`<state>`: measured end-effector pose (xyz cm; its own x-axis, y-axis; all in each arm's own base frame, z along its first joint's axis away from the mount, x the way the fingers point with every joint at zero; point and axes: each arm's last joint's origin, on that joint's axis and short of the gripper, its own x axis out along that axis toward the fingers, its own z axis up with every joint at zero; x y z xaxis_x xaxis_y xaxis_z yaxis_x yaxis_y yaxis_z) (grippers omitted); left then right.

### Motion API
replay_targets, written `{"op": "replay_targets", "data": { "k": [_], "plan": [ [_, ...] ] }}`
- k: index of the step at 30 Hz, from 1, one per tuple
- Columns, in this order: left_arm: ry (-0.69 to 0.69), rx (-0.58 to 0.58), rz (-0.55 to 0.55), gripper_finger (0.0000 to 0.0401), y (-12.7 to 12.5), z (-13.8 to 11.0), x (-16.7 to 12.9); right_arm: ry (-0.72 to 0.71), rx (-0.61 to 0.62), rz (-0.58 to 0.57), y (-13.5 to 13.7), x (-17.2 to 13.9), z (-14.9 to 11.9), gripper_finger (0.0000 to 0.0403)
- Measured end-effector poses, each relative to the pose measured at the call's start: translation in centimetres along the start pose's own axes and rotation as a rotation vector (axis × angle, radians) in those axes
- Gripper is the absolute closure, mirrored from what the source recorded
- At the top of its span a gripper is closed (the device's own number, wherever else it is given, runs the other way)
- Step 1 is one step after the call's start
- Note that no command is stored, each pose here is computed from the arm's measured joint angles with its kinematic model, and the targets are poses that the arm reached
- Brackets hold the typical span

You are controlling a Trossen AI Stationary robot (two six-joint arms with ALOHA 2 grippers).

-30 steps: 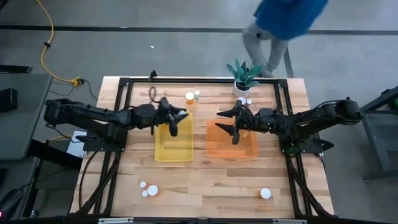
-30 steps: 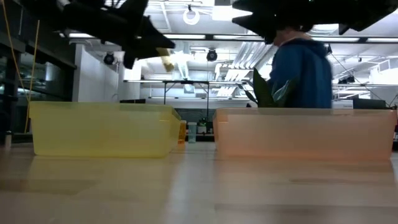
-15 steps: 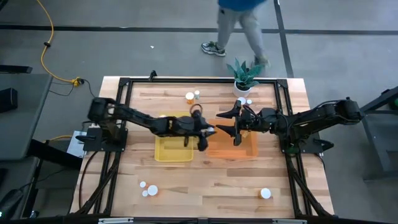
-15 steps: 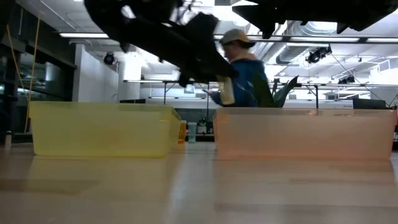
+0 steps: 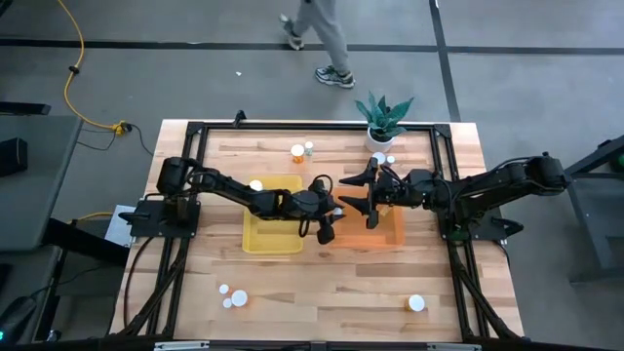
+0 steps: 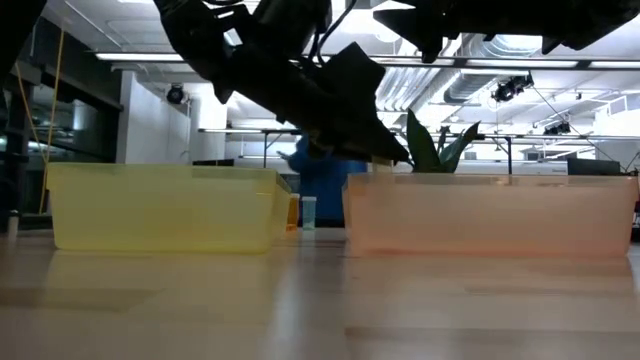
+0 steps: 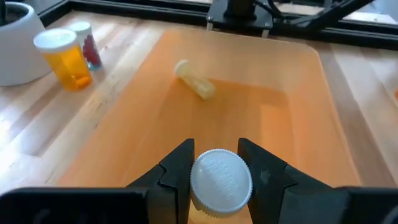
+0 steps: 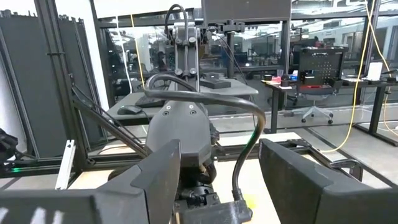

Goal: Pick and place medicine bottles into bin by pill shape (circle, oval)
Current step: Put the small yellow tablet bottle into the orange bin, then put the small blue capsule bottle into the orange bin

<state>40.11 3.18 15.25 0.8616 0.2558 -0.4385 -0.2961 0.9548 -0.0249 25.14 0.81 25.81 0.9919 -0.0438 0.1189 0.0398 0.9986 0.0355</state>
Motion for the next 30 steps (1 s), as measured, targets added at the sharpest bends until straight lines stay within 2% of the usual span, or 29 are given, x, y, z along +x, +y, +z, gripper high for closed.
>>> {"op": "replay_targets", "data": {
  "k": [11,21,25,27,30],
  "plan": [
    [0.045,0.018,0.006,0.0291,0.1,-0.4,0.0,0.0,0.0,0.0,0.0,0.0,0.0,0.0194],
    [0.035,0.041,0.007,0.0212,0.2,0.3,-0.5,0.002,0.001,0.0,0.0,0.0,0.0,0.0194],
    [0.076,0.07,0.032,0.0178,0.8,1.6,-2.2,0.012,0.0,0.0,0.0,0.0,-0.1,0.0194],
    [0.115,0.074,0.08,0.0166,1.5,2.5,-3.8,0.016,0.002,0.002,0.0,0.0,-0.2,0.0194],
    [0.098,0.057,0.162,0.0157,2.4,3.9,-6.6,0.016,0.0,0.017,0.0,0.0,-0.2,0.0194]
  ]
}}
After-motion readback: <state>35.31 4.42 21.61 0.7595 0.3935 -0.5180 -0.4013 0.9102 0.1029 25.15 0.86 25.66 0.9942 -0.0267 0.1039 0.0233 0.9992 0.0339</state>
